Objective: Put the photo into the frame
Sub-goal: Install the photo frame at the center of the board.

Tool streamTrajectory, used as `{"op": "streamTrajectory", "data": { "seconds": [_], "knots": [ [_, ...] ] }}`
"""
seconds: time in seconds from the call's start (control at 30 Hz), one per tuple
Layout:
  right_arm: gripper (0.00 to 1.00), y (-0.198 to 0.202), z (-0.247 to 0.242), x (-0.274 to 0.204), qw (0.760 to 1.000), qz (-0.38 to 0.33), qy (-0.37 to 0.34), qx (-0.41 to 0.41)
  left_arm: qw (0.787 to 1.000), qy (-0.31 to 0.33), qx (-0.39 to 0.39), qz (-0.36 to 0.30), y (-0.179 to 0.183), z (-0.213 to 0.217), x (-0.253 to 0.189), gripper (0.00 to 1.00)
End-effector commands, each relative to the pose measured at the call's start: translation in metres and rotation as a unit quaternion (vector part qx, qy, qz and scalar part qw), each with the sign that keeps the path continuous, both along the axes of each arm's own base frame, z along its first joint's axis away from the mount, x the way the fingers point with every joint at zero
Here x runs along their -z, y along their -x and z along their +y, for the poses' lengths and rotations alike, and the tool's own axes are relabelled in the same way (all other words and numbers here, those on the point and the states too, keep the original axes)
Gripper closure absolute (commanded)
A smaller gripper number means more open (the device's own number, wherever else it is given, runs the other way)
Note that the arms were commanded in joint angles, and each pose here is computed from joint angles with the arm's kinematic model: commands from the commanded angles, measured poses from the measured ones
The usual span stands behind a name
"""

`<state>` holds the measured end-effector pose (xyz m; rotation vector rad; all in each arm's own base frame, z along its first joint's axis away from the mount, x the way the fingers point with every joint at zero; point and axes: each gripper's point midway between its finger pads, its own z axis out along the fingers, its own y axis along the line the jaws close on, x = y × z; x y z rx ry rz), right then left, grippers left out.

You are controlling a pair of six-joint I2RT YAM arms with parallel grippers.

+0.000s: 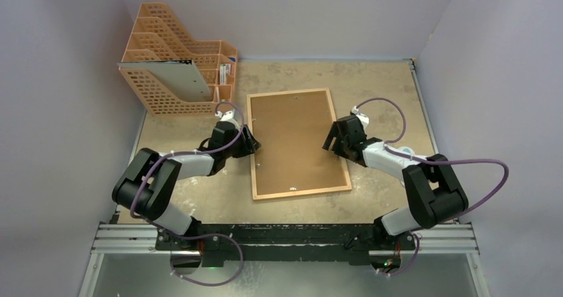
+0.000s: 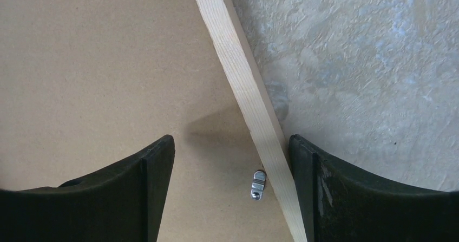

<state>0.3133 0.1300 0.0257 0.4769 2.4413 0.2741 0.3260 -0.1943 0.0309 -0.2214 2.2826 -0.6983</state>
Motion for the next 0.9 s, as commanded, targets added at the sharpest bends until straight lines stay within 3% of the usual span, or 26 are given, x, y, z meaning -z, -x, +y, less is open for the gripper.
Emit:
{"op": "streamTrajectory", "data": {
  "seconds": [0.0,0.2,0.4,0.87],
  "knots": [
    [0.21,0.030,0.013,0.014,0.998,0.066,-0.017,0.018,0.997,-0.055,0.003,0.061,0.032,0.018,0.028,0.49],
    [0.16,0.040,-0.025,-0.003,0.993,0.066,0.051,0.088,0.996,-0.072,-0.016,0.053,0.039,0.031,0.022,0.46],
    [0.16,0.060,-0.037,-0.002,0.989,0.083,0.059,0.109,0.996,-0.074,-0.016,0.053,0.046,0.035,0.023,0.44],
    [0.36,0.045,-0.028,0.012,0.988,0.081,0.046,0.123,0.996,-0.061,0.001,0.062,0.054,0.031,0.029,0.45]
  ]
}}
